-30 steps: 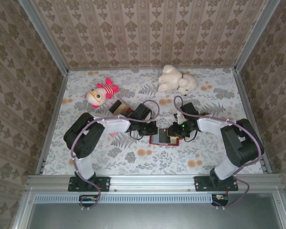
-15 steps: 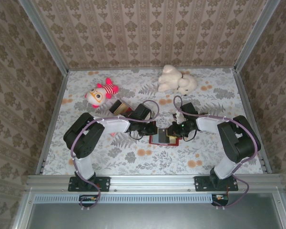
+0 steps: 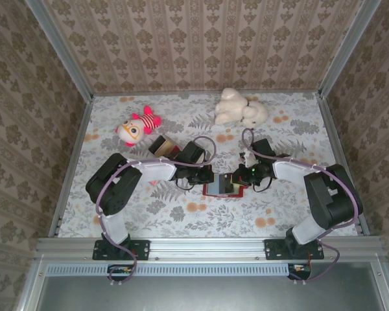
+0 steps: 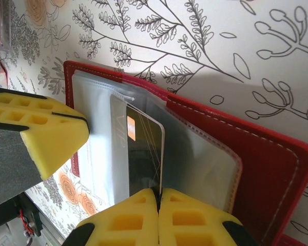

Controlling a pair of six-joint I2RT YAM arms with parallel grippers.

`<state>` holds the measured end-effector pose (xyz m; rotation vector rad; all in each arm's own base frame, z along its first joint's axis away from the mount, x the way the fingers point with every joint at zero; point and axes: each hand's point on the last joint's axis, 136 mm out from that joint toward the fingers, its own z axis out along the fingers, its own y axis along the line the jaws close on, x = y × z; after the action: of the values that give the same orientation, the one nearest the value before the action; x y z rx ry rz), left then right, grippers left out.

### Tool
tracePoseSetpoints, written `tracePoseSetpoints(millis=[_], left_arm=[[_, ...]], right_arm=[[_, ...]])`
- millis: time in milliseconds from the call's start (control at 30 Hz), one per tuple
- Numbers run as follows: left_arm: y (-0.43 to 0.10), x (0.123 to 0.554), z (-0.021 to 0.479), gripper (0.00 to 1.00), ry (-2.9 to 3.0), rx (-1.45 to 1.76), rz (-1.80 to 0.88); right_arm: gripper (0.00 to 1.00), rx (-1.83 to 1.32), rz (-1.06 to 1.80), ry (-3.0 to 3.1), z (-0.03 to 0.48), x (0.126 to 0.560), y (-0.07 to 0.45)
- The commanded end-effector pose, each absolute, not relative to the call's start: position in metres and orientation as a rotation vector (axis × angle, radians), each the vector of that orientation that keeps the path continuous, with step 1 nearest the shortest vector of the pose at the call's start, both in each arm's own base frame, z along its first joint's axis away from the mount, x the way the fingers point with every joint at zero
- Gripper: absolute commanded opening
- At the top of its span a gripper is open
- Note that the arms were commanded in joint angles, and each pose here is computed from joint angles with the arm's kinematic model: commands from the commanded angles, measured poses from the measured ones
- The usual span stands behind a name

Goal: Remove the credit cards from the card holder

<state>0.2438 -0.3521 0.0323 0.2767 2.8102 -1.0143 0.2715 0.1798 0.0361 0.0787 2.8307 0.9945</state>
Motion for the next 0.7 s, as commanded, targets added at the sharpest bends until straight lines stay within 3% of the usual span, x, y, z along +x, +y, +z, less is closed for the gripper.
tracePoseSetpoints(millis=[0, 667], left_arm=[[-0.32, 0.234, 0.005, 0.0, 2.923, 0.226, -0.841], [-0.32, 0.235, 0.009, 0.0, 2.909, 0.229, -0.851]], right_arm=[[0.07, 0.092, 0.911, 2.881, 0.024, 0.262, 0.168], [0.03, 0.1, 0.904, 2.831, 0.042, 0.265, 0.164]])
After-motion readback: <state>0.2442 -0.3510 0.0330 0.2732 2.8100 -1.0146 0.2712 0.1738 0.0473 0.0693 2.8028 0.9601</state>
